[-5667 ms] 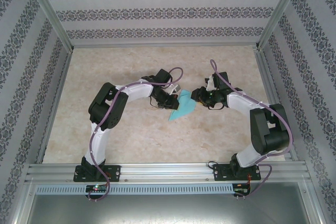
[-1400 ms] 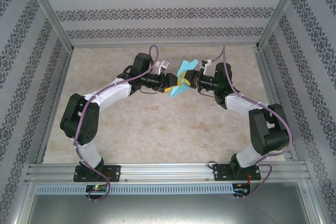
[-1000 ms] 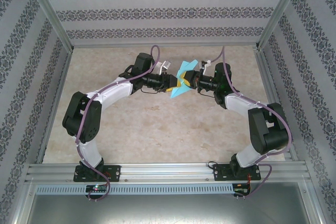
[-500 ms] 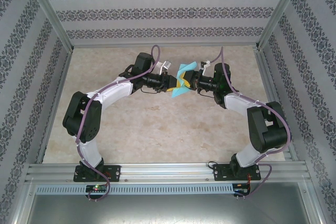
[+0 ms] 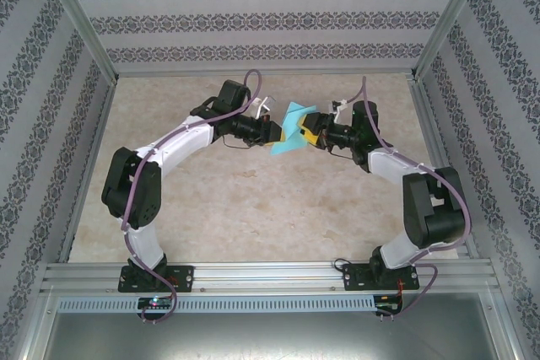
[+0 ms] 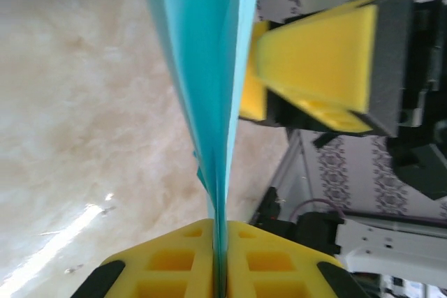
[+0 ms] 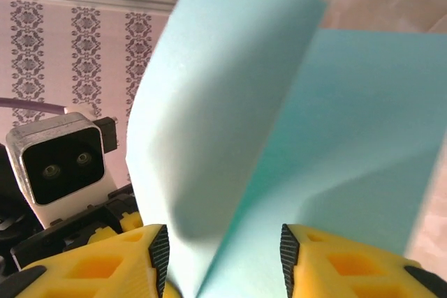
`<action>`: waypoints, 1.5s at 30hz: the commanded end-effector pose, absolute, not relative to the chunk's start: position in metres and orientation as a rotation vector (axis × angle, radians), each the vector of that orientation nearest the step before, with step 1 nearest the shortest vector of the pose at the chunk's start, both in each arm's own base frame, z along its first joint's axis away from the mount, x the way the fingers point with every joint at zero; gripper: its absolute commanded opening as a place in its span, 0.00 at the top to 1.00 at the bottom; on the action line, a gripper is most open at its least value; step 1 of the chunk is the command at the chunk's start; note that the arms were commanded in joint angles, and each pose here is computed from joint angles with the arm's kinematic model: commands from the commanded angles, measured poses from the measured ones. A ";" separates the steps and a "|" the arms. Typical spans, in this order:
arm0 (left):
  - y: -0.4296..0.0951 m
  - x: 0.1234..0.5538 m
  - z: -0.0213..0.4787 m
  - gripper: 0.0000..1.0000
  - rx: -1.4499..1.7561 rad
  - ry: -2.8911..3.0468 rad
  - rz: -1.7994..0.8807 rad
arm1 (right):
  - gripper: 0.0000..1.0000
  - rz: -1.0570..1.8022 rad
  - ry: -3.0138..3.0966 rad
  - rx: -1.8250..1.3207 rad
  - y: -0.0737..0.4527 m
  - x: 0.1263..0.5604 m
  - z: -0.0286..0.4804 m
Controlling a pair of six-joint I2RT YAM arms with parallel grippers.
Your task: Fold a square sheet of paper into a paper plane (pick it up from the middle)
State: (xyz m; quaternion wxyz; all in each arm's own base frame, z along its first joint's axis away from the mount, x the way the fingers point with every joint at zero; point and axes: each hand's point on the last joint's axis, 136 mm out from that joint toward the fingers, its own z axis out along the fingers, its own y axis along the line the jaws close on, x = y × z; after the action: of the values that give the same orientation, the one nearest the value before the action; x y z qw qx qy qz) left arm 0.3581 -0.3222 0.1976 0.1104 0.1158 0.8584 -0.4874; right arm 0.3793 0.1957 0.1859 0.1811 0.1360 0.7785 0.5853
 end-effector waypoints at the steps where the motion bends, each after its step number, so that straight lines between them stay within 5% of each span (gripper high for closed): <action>1: -0.295 0.352 0.183 0.88 0.473 2.634 -1.042 | 0.50 1.544 2.184 0.307 0.180 0.376 0.203; 13: -0.207 0.379 0.176 0.88 0.698 2.515 0.324 | 0.45 1.296 2.232 0.348 0.126 0.363 0.210; 18: -0.212 0.377 0.155 0.89 0.820 2.442 0.620 | 0.44 1.293 2.223 0.341 0.123 0.364 0.215; 34: -0.297 0.315 0.049 0.87 1.236 2.305 0.685 | 0.40 1.270 2.234 0.346 0.117 0.360 0.213; 45: -0.331 0.281 0.026 0.64 1.328 2.355 0.533 | 0.39 1.271 2.255 0.355 0.118 0.354 0.207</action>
State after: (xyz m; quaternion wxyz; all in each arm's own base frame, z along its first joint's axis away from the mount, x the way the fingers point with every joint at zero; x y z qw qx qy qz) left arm 0.2889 -0.3139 0.0231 0.1904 0.4741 0.8288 0.2284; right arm 0.3557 0.1211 0.1976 0.2442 0.1409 0.8343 0.4737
